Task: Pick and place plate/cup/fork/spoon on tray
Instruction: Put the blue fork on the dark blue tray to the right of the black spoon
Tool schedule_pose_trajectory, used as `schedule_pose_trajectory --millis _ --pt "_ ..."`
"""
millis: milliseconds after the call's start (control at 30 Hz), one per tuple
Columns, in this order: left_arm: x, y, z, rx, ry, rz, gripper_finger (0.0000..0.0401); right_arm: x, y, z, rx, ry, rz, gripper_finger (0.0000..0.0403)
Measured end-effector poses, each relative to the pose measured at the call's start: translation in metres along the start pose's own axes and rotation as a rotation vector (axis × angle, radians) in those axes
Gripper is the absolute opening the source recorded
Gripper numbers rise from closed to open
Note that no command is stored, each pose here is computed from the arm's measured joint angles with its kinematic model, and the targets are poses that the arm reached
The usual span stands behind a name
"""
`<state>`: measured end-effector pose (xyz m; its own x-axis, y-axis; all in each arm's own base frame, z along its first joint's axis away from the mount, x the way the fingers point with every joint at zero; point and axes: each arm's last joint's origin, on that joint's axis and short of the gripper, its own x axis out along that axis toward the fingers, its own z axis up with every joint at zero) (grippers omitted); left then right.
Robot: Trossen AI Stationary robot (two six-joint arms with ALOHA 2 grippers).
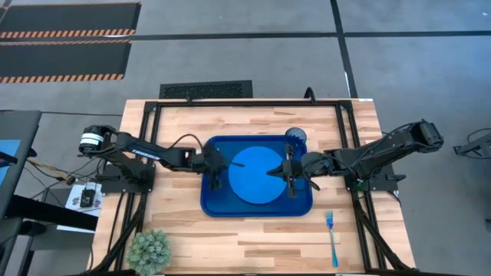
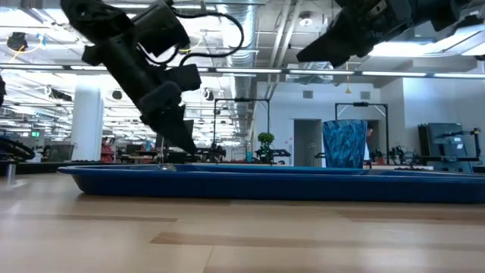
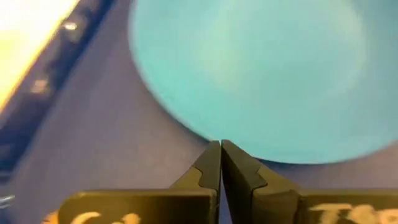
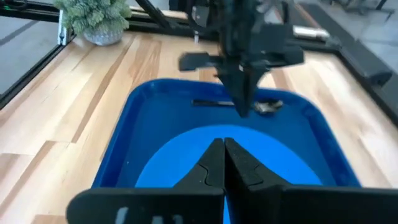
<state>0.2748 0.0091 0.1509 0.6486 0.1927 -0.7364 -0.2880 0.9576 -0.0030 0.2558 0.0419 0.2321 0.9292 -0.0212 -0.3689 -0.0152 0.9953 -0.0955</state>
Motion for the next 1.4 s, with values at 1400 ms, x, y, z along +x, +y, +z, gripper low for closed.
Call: schedule_pose_trajectory --millis 1400 --pt "-0.005 -0.004 0.002 -0.055 -0.106 -0.145 0.0000 -0.008 0.023 -0.017 0.199 0.172 -0.034 0.0012"
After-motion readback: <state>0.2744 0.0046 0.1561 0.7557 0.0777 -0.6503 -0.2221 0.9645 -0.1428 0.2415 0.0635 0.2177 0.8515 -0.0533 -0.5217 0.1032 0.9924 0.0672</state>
